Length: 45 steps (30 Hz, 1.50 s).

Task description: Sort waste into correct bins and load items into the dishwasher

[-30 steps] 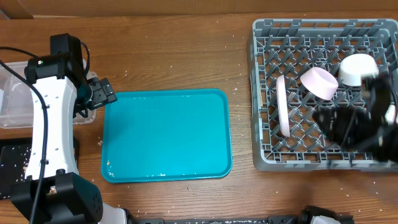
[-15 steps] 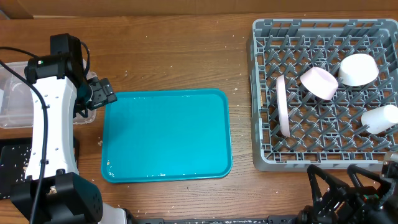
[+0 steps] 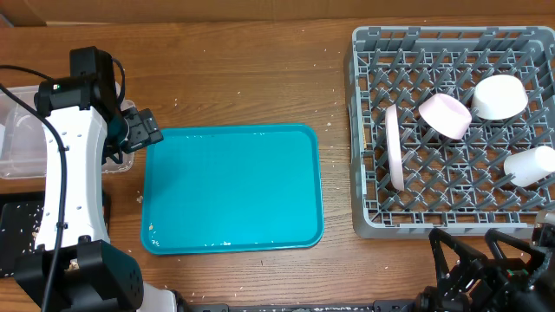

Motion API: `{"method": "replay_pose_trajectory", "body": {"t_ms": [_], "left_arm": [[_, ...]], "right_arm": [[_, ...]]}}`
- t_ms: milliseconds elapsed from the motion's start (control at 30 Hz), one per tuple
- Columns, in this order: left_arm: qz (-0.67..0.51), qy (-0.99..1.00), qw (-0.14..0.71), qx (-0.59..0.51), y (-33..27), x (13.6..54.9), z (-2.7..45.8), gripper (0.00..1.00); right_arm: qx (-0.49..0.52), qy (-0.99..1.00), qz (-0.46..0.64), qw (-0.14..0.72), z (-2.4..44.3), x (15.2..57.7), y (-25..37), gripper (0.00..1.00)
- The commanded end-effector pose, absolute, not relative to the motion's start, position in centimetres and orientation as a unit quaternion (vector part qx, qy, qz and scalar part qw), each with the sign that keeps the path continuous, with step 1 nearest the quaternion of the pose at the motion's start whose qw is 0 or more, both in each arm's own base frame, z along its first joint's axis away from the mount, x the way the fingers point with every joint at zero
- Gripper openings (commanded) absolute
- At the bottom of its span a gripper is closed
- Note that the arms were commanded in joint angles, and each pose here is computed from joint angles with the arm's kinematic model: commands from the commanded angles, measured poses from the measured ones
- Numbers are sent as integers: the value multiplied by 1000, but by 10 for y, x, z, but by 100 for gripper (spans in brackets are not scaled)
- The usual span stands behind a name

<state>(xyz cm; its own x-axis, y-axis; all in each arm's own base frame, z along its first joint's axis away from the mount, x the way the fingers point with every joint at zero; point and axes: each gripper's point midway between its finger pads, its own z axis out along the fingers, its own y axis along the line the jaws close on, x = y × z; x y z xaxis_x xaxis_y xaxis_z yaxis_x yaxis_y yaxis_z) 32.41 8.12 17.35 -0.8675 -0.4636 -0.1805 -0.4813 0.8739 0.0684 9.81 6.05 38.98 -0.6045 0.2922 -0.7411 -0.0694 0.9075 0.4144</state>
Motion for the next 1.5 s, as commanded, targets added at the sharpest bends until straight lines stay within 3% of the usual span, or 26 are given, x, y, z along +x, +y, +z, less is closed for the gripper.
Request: {"method": "replay_pose_trajectory", "body": {"t_ms": [0, 333, 633, 833, 1133, 1467], "left_arm": [[60, 965, 79, -244, 83, 324, 173, 100], [60, 965, 79, -244, 83, 324, 173, 100], [60, 965, 79, -244, 83, 324, 173, 100], [60, 965, 79, -244, 83, 324, 173, 100], [60, 965, 79, -244, 83, 324, 173, 100], [60, 965, 79, -244, 83, 324, 173, 100]], "right_arm": [[66, 874, 193, 442, 389, 99, 56, 100], [-24, 869, 175, 461, 365, 130, 58, 100], [-171, 755, 235, 588, 324, 182, 91, 100], [-213, 692, 224, 652, 290, 198, 97, 100], [-224, 630, 185, 720, 249, 209, 91, 100], [-127, 661, 105, 732, 210, 233, 51, 100]]}}
